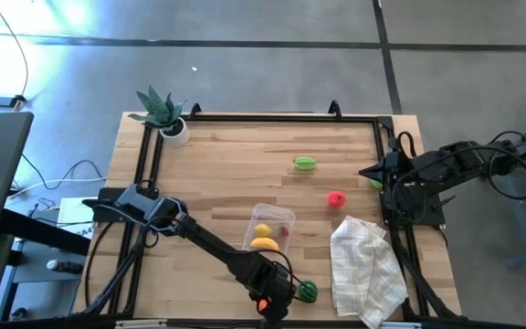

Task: Pick and placing Produce into tupperware
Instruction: Put the pumpkin into the transparent bin

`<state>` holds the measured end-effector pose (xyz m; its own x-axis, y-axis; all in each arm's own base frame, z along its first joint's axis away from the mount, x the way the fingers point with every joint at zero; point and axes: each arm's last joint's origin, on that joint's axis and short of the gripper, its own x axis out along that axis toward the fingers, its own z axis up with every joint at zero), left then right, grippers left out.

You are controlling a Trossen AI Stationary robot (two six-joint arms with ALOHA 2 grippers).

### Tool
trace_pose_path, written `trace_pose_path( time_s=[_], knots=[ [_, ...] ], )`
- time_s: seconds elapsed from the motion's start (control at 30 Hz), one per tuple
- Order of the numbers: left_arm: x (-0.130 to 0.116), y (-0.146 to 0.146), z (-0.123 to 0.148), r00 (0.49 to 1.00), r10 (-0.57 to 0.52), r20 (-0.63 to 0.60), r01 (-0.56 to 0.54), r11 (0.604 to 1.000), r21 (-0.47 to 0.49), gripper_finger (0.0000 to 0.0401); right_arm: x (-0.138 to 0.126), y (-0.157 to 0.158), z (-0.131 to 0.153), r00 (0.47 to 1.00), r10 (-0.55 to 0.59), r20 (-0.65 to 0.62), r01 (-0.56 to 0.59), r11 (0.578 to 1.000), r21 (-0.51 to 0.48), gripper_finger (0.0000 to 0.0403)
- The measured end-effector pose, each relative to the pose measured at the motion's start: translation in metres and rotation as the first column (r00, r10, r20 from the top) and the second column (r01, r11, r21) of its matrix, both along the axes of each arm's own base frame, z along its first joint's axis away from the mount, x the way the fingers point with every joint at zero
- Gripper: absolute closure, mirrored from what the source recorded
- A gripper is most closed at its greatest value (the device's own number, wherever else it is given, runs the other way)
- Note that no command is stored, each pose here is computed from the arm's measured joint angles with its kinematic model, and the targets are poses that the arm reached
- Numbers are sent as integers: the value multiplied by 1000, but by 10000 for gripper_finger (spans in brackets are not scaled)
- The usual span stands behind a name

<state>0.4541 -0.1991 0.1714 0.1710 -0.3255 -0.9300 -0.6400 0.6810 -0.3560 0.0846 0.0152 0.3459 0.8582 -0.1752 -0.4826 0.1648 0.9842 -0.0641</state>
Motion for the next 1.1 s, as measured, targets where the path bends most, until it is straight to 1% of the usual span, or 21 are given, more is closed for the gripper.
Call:
trace_pose_path(
  time_s=[0.07, 0.13, 0.2, 0.27, 0.33, 0.47, 0.6, 0.87, 1.03, 1.1],
  knots=[
    [0, 0, -1, 1000, 14, -2, -14, 1000, 4, 84, 0, 0, 0, 1000, 0, 0, 0, 1000, 0, 403],
    [2, 0, -9, 1000, 16, -8, -16, 1000, 7, 84, 0, 0, 0, 1000, 0, 0, 0, 1000, 0, 403],
    [1, 2, -17, 999, 24, -46, -24, 1000, 7, 84, 0, 0, 0, 1000, 0, 0, 0, 1000, 0, 403],
    [4, 1, -12, 999, 15, -30, -17, 998, -59, 84, 0, 0, 0, 1000, 0, 0, 0, 1000, 0, 403],
    [5, 0, -5, 1000, 11, -11, -12, 996, -87, 84, 0, 0, 0, 1000, 0, 0, 0, 1000, 0, 403],
    [5, 0, -10, 999, 32, -15, -32, 998, -49, 84, 0, 0, 0, 1000, 0, 0, 0, 1000, 0, 403],
    [6, 1, -8, 999, 40, -2, -40, 998, -45, 84, 0, 0, 0, 1000, 0, 0, 0, 1000, 0, 403],
    [8, 2, -8, 997, 68, 38, -69, 997, 19, 84, 0, 0, 0, 1000, 0, 0, 0, 1000, 0, 403],
    [13, -1, -18, 996, 62, 62, -62, 998, -3, 84, 0, 0, 0, 1000, 0, 0, 0, 1000, 0, 403],
    [22, -4, -24, 991, 57, 124, -53, 998, -40, 84, 0, 0, 0, 1000, 0, 0, 0, 1000, 0, 403]
  ],
)
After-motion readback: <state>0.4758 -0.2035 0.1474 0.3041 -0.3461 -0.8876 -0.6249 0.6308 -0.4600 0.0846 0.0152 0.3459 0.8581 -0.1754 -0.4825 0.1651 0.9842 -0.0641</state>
